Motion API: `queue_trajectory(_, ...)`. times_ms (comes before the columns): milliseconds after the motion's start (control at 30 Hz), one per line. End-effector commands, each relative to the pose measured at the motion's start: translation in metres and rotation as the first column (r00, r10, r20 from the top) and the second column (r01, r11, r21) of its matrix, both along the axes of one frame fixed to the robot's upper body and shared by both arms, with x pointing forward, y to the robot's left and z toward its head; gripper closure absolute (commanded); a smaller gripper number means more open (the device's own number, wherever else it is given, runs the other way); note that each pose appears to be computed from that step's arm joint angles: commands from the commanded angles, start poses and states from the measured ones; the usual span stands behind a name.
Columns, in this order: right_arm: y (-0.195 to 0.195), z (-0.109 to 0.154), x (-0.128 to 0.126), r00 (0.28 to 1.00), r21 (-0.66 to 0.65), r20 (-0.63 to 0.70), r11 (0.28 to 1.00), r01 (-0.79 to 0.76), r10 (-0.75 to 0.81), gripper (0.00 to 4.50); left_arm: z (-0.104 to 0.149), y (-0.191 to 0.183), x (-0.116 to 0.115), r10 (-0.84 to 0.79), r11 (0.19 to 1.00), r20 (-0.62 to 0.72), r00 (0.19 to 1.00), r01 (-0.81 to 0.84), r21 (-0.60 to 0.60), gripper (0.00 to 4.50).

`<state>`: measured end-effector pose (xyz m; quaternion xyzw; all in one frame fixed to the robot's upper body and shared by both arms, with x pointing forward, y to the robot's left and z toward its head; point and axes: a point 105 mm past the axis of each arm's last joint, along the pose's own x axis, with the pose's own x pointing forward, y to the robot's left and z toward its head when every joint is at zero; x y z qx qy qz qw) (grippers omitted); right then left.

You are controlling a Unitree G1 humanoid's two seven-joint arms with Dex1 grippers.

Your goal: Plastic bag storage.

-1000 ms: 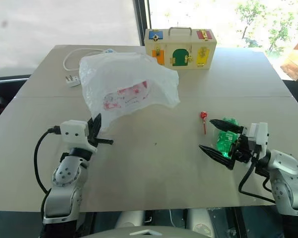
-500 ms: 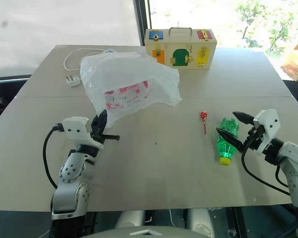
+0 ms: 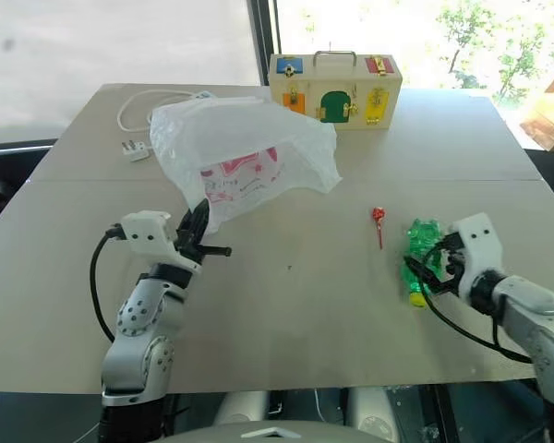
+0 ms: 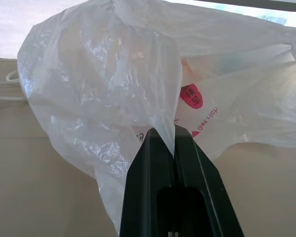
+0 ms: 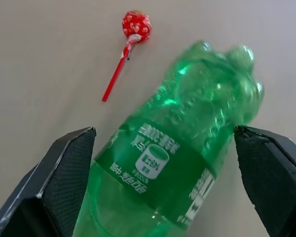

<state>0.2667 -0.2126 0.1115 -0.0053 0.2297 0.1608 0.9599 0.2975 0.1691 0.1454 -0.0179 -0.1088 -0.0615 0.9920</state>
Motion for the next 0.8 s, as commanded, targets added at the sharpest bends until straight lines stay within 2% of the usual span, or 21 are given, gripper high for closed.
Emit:
queue_trajectory(33,0.005,-0.01,-0.005,0.992,0.053,-0.089,0.994,0.09,-0.085,0.0,0.013,-0.004,-0.002,-0.015,1.0,0.05,0.999,0.015,0.001,4.48)
queue_trajectory(233,0.005,-0.017,-0.003,0.983,0.05,-0.117,0.988,0.145,-0.139,0.0,0.013,-0.004,-0.003,-0.014,1.0,0.051,0.999,0.014,0.001,4.48)
queue_trajectory(267,0.005,-0.016,-0.002,0.984,0.046,-0.107,0.988,0.146,-0.14,0.53,0.012,-0.004,-0.003,-0.014,1.0,0.051,0.999,0.014,0.0,4.5)
queue_trajectory(333,0.004,-0.013,0.002,0.986,0.048,-0.084,0.987,0.151,-0.147,1.22,0.012,-0.004,-0.004,-0.014,1.0,0.051,0.999,0.014,0.0,4.5)
queue_trajectory(467,0.004,-0.006,0.009,0.991,0.029,-0.028,0.991,0.13,-0.129,1.25,0.011,-0.003,-0.004,-0.009,1.0,0.049,0.999,0.009,-0.003,4.5)
queue_trajectory(533,0.016,0.013,0.016,0.995,0.03,0.102,0.999,0.02,-0.023,1.25,0.01,-0.003,-0.005,-0.012,1.0,0.046,0.999,0.012,-0.011,4.5)
queue_trajectory(600,0.033,0.034,0.017,0.961,-0.01,0.239,0.99,-0.138,0.136,1.25,0.009,-0.004,-0.006,-0.019,1.0,0.041,0.999,0.02,-0.021,4.5)
queue_trajectory(667,0.053,0.042,0.009,0.914,-0.045,0.27,0.952,-0.303,0.303,1.25,0.008,-0.007,-0.007,-0.035,0.999,0.04,0.999,0.036,-0.027,4.5)
queue_trajectory(800,0.09,0.05,-0.001,0.805,-0.005,0.264,0.836,-0.549,0.531,1.25,0.011,-0.02,-0.012,-0.124,0.991,0.055,0.991,0.127,-0.05,4.5)
